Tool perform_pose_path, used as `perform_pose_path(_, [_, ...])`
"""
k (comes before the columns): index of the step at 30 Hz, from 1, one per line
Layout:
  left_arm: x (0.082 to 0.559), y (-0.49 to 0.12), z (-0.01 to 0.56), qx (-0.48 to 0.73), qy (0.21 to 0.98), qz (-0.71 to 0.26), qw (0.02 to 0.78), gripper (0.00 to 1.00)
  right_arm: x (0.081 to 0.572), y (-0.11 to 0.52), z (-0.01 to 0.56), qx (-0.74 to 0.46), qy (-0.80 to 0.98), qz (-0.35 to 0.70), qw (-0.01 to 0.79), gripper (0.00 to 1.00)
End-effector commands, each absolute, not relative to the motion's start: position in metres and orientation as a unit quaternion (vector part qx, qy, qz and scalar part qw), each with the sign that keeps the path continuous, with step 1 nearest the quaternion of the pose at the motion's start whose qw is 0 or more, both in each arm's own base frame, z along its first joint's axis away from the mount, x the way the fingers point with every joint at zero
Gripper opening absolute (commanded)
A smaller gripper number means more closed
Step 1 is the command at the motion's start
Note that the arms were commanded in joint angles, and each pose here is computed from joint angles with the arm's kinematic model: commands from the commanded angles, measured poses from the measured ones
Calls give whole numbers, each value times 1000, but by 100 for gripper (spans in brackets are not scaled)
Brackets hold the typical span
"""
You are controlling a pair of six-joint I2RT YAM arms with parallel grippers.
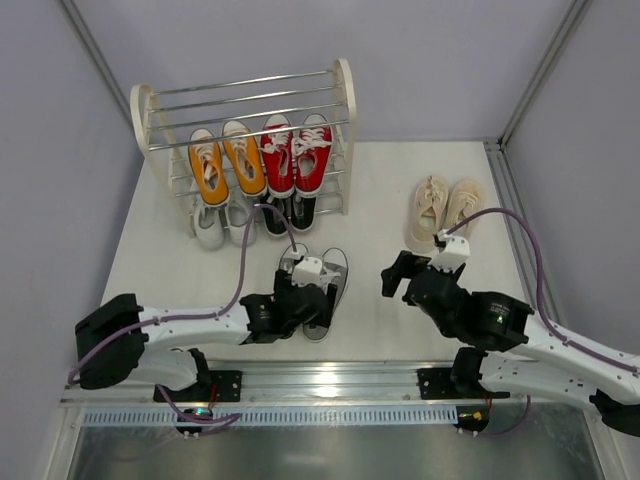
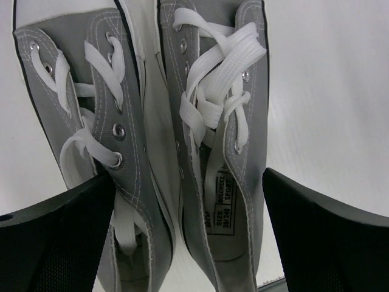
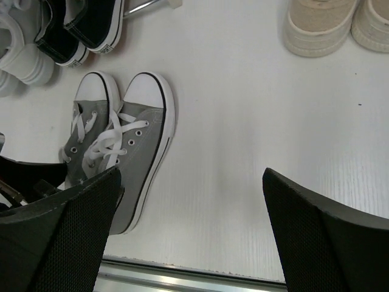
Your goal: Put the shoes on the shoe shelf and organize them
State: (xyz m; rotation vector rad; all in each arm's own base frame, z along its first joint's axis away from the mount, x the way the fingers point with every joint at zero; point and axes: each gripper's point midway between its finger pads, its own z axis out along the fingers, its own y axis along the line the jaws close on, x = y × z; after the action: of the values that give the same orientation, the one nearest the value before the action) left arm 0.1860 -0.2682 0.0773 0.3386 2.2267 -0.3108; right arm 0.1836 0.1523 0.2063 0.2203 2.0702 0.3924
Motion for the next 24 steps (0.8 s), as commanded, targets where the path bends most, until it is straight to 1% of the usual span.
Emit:
perform_pose_path(1, [198,-282,91,98,883,-124,442,97,181,134,192,111,855,133,490,97])
perform_pose_path(2, [200,-273,91,97,883,-97,448,97,180,134,189,111,856,133,487,97])
perform_pose_path(3, [198,-275,93,106,880,-96,453,97,179,133,187,111,858,133,484,97])
perform_pose_path(5, [199,-280,94,107,875,-110,460,94,178,131,181,114,860,131,480,97])
perform_pose_path(6, [199,-279,90,113,874,-107,460,85,177,130,179,114,860,130,480,98])
perform_pose_path(9, [200,-281,78,118,878,-95,453,68,177,128,180,114,859,129,482,97])
perform_pose_path(10, [201,-281,76,112,880,-93,453,54,177,127,181,114,858,127,484,97])
perform_pose_path(11, [202,-280,72,107,881,-89,452,44,177,126,180,114,859,125,484,97])
perform_pose_path(12, [204,-277,68,100,881,-78,455,29,177,126,180,113,859,125,484,97])
perform_pose_path(13, [204,-274,63,95,883,-75,453,27,177,126,181,112,858,125,485,98])
perform_pose_path(17, [210,-271,45,85,884,-76,453,29,176,123,181,110,858,125,485,97])
perform_pose_path(19, [213,-275,40,90,880,-79,459,34,176,123,181,109,858,125,486,97])
perform_pose_path(20, [214,-276,39,91,879,-79,462,38,175,122,181,109,858,126,486,97])
perform_pose_path(21, [215,-276,38,93,878,-75,464,49,175,122,181,109,858,126,486,97])
perform_pose_path(22, [218,-274,37,91,875,-69,471,55,175,121,181,109,858,125,486,97])
perform_pose_path(23, [220,-271,35,92,873,-59,476,59,175,121,180,109,858,126,485,97])
perform_pose_path(24, [223,-269,34,91,871,-52,480,61,174,121,179,108,859,128,485,97])
